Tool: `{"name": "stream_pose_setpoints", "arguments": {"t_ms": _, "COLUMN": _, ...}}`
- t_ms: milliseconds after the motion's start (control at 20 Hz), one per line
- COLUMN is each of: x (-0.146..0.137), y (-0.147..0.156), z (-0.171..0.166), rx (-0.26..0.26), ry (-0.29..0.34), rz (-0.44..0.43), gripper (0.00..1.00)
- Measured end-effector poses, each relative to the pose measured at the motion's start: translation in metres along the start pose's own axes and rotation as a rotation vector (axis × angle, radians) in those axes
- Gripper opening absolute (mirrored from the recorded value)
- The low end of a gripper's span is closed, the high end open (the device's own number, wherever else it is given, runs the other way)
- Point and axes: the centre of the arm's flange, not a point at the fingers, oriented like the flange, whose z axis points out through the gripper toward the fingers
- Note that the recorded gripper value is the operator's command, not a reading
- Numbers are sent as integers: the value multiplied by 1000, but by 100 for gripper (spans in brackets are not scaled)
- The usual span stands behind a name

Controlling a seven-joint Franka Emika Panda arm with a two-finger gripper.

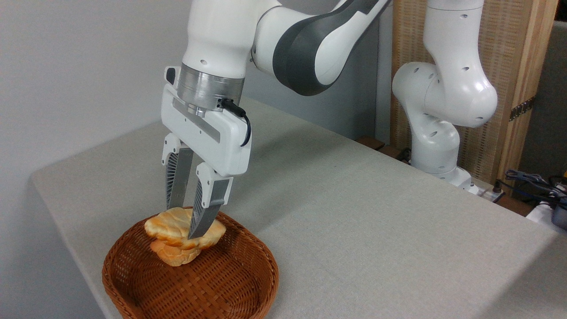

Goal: Put bread into the basket

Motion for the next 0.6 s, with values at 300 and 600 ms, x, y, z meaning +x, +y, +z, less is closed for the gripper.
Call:
{"name": "stream_pose_setpoints", "arguments": {"t_ms": 300, "x": 3, "y": 1, "z": -3, "rx": 4, "ry": 6, "rz": 4, "gripper": 100}}
{"name": "stream_pose_setpoints", "arguments": {"t_ms": 600, "x": 21, "y": 17, "z": -17, "rx": -31, "ry": -2, "rz": -43, "gripper": 100}}
